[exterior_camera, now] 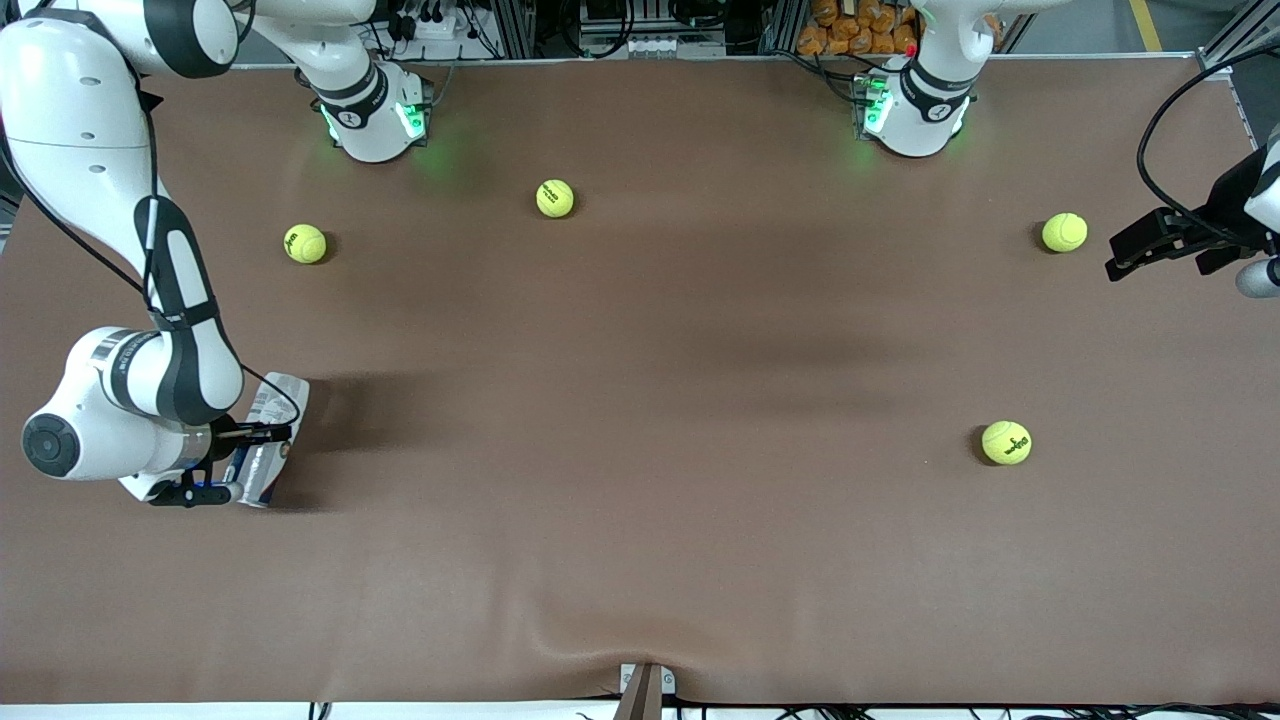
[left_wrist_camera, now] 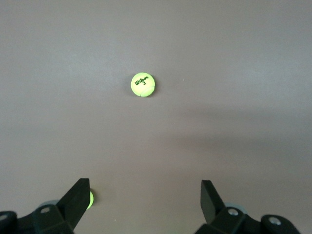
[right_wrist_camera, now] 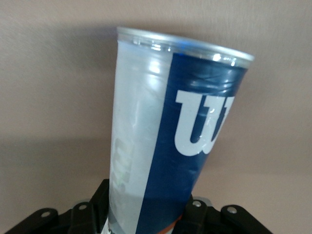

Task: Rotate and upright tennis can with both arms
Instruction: 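Close the right gripper around the can's lid end, then carry the can with the right gripper to the table middle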

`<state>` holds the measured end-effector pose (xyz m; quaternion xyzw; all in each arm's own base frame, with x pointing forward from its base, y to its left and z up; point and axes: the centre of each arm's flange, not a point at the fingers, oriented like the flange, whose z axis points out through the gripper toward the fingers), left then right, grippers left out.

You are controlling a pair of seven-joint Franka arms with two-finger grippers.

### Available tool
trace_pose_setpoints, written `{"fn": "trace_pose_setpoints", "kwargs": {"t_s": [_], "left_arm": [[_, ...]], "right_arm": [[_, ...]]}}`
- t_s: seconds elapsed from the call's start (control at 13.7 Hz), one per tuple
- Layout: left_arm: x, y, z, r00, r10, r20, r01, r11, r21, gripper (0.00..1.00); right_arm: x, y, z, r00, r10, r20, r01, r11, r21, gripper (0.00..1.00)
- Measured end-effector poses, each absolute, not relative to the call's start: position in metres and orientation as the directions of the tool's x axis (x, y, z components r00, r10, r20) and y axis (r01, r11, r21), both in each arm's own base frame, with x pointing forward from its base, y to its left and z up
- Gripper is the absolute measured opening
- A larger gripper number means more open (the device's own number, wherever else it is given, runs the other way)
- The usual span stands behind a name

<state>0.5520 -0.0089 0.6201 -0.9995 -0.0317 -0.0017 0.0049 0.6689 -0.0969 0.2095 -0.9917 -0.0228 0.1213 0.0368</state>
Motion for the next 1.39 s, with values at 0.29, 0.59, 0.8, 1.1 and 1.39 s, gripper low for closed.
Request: {"fn": "trace_pose_setpoints", "kwargs": {"t_s": [0.29,0.59,0.8,1.1,1.39], "left_arm": [[0.552,-0.009,0.620,0.998,0.063,0.004,0.063,-0.998,-0.010,1.00],[0.552,-0.009,0.620,0.998,0.063,0.004,0.063,-0.998,-0.010,1.00],[0.552,-0.009,0.620,0.998,0.064,0.004,0.064,-0.998,-0.010,1.00],[0.552,-0.009,0.620,0.998,0.063,0.004,0.063,-0.998,-0.010,1.00],[0.552,-0.008,0.620,0.998,0.064,0.004,0.064,-0.998,-0.010,1.00]], "right_arm": [[0.689,-0.098,0.238,0.970,0.182,-0.163,0.170,-0.982,-0.088,0.61],[0.713,-0.058,0.270,0.898,0.434,-0.068,0.427,-0.899,-0.101,0.63],[0.722,0.039,0.288,0.723,0.691,-0.007,0.686,-0.720,-0.106,0.63],[0.687,0.230,0.290,0.447,0.894,0.026,0.890,-0.442,-0.109,0.63],[0.609,0.404,0.283,0.193,0.980,0.056,0.980,-0.191,-0.050,0.63]]}}
